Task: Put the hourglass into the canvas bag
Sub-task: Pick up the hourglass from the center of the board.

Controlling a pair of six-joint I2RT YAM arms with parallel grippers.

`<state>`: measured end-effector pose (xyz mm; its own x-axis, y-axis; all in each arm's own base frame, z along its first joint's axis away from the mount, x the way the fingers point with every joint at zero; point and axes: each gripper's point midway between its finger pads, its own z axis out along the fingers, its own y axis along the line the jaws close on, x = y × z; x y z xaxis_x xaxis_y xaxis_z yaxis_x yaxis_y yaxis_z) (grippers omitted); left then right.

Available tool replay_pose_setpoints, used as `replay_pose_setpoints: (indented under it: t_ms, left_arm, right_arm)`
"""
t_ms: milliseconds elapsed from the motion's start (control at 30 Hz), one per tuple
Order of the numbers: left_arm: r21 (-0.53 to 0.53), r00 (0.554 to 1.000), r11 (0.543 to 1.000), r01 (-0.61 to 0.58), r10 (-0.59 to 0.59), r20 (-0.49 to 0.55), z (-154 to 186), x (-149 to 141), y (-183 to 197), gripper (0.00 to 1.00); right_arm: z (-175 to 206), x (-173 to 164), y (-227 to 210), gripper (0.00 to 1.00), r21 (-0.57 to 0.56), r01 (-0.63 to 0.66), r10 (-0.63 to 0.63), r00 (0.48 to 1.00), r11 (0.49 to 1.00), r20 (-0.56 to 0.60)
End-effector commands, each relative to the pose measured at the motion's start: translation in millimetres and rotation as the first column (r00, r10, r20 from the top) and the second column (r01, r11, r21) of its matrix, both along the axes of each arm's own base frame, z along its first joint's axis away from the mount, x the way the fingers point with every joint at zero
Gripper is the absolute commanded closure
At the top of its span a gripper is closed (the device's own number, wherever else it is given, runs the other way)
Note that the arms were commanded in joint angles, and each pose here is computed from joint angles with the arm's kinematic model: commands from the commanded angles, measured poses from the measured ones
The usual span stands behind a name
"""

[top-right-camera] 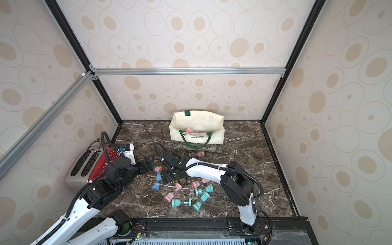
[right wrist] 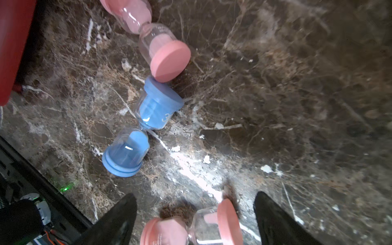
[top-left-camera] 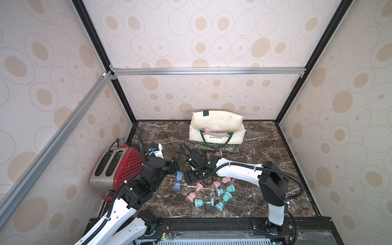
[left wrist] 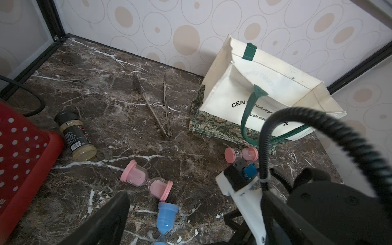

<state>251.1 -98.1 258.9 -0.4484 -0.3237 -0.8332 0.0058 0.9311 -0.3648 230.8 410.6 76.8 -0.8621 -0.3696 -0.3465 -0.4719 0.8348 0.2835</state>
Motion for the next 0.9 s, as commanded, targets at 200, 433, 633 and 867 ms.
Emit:
replay_pose_setpoints:
  t_ms: [200,433,633,867]
  left_arm:
    - [-0.009,0.998,0.998,-0.065,0.065,-0.010,-4.0,-15.7,21.7,0.03]
    - [-0.008,0.996,0.996,-0.084,0.084,0.005,-2.7,-19.7,28.7,0.03]
    - [-0.012,0.996,0.996,-0.089,0.090,0.006,-6.7,-19.8,29.5,0.03]
    - [-0.004,0.996,0.996,-0.091,0.091,0.007,-8.3,-19.0,29.7,0.02]
  right_arm:
    - [-13.0,-5.3,40.5,0.09,0.034,-0.038,0.038,0.999,0.999,0.005]
    - [-28.8,-8.6,55.4,0.07,0.001,-0.068,0.068,0.998,0.998,-0.003]
    - [-39.9,-8.5,60.5,0.04,-0.038,-0.085,0.086,0.996,0.996,0.012]
    - [-48.6,-10.0,45.3,0.04,-0.124,-0.096,0.098,0.995,0.988,0.006]
